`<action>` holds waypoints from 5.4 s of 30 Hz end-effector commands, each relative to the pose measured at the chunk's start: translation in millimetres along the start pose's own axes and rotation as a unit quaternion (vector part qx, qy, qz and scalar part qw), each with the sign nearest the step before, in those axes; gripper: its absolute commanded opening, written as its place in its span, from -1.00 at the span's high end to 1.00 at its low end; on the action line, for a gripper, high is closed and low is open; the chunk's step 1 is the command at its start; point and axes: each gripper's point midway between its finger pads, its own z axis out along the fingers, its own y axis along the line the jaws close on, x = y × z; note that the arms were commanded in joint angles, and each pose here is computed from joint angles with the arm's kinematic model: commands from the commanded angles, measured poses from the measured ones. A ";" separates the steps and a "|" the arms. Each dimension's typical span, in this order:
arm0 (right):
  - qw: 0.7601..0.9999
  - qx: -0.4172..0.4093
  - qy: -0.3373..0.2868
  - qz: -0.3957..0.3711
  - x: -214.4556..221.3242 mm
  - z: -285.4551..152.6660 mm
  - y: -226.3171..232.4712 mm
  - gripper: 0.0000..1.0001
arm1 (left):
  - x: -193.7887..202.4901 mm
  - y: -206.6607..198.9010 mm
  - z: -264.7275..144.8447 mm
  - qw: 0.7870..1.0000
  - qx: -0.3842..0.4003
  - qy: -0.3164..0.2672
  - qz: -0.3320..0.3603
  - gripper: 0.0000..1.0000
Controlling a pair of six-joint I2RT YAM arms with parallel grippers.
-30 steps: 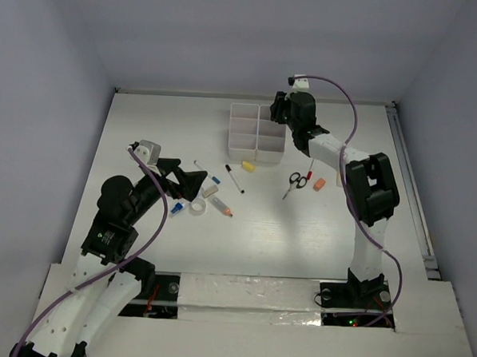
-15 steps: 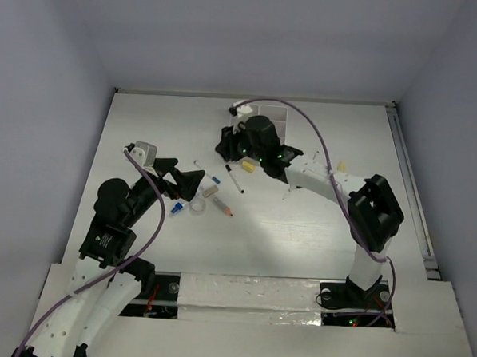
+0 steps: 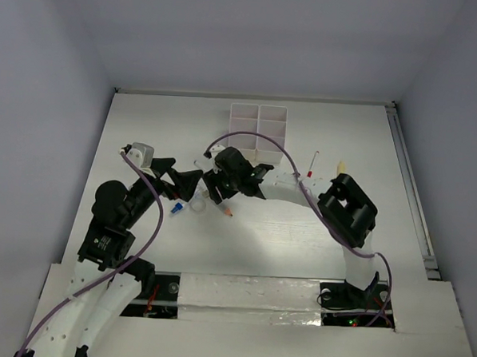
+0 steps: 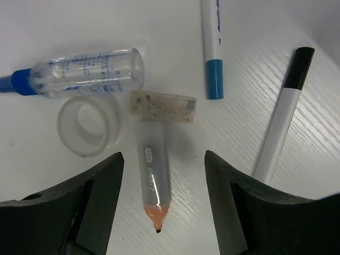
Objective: Sort the stationery into containers
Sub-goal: Pick up the stationery from the center of the board, then place the stationery in the storage box, then pick up the stationery from the center of the board.
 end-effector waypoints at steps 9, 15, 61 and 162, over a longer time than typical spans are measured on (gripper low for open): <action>0.999 0.026 -0.017 -0.005 -22.8 19.7 -0.7 -0.41 | -22.8 -8.7 -1.7 0.999 0.014 -0.033 0.009 -0.98; 0.999 0.033 -0.014 -0.007 -23.4 29.1 -2.6 -0.46 | -23.1 -9.0 -1.7 0.999 0.015 -0.033 0.010 -0.98; 0.994 0.104 -0.010 -0.019 -15.3 40.3 -12.4 0.00 | -21.5 -10.0 -1.1 0.999 0.019 -0.030 0.010 -0.98; 1.000 -0.012 0.000 -0.013 -10.5 8.4 58.1 0.19 | -37.8 26.6 -9.6 0.995 -0.081 -0.064 0.001 -0.98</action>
